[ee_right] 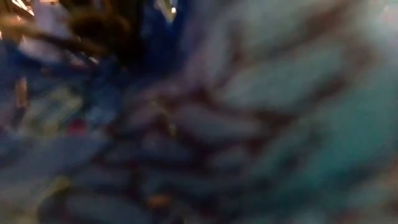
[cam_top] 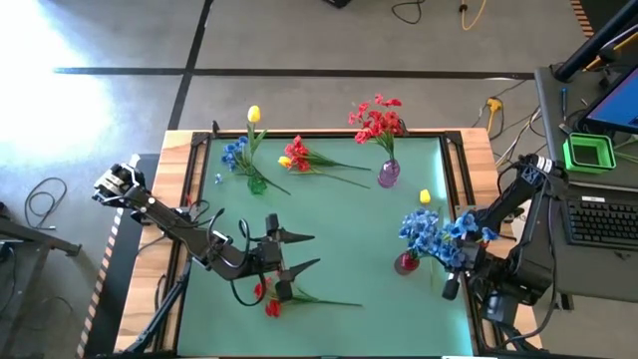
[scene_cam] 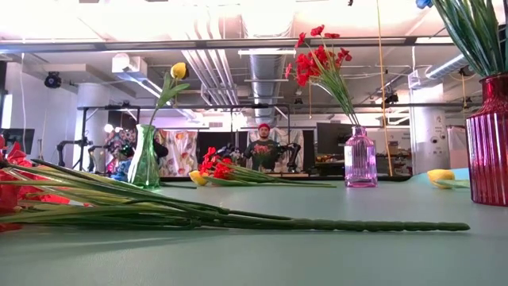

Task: Sort flowers into vase by color
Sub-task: Put the bottom blue flower into the red vase

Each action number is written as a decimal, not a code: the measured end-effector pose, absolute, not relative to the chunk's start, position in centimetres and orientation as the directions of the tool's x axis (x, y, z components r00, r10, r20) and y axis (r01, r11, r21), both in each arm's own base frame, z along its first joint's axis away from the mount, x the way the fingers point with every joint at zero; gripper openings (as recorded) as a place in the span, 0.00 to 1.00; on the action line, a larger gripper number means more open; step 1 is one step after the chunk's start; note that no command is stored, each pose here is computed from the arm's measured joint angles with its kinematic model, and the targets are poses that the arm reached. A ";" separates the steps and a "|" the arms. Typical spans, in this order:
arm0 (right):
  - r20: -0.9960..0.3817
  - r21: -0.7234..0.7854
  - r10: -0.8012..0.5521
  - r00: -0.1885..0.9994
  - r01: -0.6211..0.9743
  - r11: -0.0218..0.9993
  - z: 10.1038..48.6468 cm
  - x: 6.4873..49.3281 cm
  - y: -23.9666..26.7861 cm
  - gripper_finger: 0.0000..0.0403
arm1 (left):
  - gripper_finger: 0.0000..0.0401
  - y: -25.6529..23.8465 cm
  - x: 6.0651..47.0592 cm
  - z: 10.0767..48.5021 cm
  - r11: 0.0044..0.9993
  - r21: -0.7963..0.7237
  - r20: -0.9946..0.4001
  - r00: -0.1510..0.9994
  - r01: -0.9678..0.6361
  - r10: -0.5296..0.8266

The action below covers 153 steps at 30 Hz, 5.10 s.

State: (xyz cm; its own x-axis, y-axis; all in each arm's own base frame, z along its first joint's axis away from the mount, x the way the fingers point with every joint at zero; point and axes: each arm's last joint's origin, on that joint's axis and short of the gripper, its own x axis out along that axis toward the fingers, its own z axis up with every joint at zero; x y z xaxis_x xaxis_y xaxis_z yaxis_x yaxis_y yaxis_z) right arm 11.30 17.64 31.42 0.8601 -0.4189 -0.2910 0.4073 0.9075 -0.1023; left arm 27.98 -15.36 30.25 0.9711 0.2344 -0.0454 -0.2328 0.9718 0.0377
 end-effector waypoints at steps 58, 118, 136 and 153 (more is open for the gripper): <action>-0.587 0.007 -0.315 0.746 0.394 0.919 32.8 11.1 18.2 0.35 | 0.57 -15.4 28.0 30.2 0.972 0.043 -0.051 0.971 -0.233 0.235; -0.582 -0.072 -0.411 0.701 0.460 0.885 30.6 12.2 17.1 0.04 | 0.57 -15.3 27.9 29.7 0.972 0.016 -0.087 0.968 -0.235 0.236; -0.587 -0.071 -0.453 0.671 0.515 0.854 27.8 11.9 16.6 0.04 | 0.57 -15.3 27.9 29.4 0.971 0.000 -0.114 0.965 -0.238 0.237; -0.594 -0.065 -0.394 0.702 0.446 0.893 26.9 12.4 17.5 0.05 | 0.57 -15.3 27.9 29.3 0.971 0.006 -0.119 0.964 -0.238 0.237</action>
